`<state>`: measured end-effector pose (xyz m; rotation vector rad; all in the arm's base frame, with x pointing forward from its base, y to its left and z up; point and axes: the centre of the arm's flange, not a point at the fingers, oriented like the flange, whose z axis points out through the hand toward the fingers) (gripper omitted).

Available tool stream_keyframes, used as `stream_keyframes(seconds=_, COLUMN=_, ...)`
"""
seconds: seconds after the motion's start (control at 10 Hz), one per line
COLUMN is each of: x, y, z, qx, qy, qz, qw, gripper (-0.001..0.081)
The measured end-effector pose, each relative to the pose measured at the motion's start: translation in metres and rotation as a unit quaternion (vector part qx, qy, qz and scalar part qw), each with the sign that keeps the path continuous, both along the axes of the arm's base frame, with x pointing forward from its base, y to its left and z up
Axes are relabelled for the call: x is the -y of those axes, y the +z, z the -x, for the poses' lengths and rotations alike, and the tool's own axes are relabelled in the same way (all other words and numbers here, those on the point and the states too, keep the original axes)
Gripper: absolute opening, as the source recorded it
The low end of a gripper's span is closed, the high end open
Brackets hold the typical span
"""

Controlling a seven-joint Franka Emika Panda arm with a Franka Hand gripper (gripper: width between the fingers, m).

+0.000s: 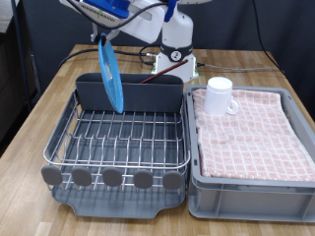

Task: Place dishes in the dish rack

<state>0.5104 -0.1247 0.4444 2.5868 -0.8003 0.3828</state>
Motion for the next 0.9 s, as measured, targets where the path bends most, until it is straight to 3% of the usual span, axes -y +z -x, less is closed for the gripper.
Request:
stream_keyframes(seconds=0.4, x=0.008, y=-0.007, z=0.0, qx=-0.002, qy=0.008, qz=0.006, qw=0.9999, gripper=0.0025)
stream_keyframes(seconds=0.9, x=0.031, y=-0.039, z=-0.005, qx=0.003, qy=0.024, qz=0.023, qw=0.9994, gripper=0.0025)
